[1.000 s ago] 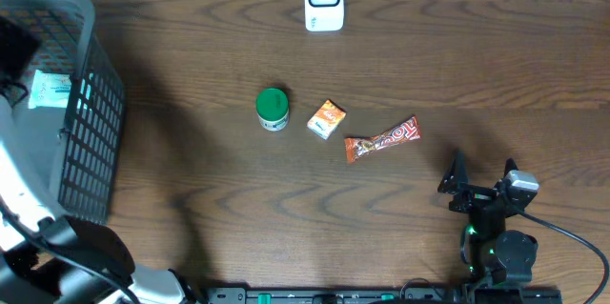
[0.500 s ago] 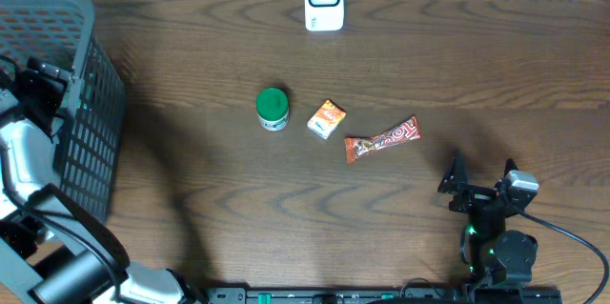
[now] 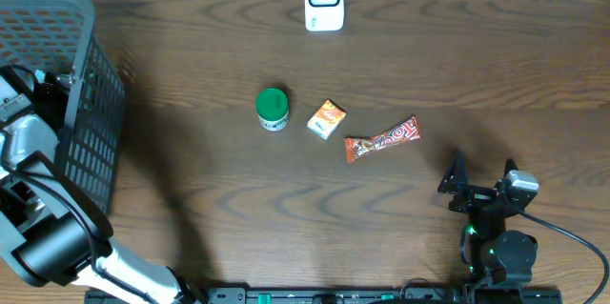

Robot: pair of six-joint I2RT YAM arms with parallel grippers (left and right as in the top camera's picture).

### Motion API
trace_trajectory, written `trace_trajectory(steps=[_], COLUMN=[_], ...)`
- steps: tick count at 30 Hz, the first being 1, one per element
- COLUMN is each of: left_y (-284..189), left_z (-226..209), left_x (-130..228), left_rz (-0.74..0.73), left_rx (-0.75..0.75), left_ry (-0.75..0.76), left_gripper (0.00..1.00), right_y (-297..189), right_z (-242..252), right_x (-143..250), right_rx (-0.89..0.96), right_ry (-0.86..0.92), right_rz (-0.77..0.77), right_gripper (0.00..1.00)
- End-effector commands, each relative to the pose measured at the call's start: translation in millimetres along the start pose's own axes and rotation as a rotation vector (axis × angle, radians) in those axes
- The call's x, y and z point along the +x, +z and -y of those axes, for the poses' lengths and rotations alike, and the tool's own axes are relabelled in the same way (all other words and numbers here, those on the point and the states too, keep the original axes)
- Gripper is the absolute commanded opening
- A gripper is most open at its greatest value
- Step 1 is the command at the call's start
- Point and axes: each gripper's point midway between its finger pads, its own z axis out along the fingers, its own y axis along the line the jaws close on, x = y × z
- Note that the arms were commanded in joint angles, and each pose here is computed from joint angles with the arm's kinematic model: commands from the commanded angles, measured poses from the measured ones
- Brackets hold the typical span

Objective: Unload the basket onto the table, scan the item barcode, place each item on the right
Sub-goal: 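Reach into the basket and grasp the green toilet-wipes pack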

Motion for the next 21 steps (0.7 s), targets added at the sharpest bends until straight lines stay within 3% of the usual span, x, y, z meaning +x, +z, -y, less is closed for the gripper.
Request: trace_trajectory(steps=[1,21], left_y=[6,57], left_z=[-5,-45], left_x=[4,37], left_rz=[-0.013,-0.112], left_rx=[-0.007,-0.09], left_ry=[-0.016,-0.106], left_gripper=[0.98,0.98], right_y=[0,0], right_z=[-3,-3], right_x=[1,1], right_rx=[-0.012,-0.012], right_ry=[0.001,0.001], right_rz=[-0.003,-0.003], right_gripper=[0.99,0.99])
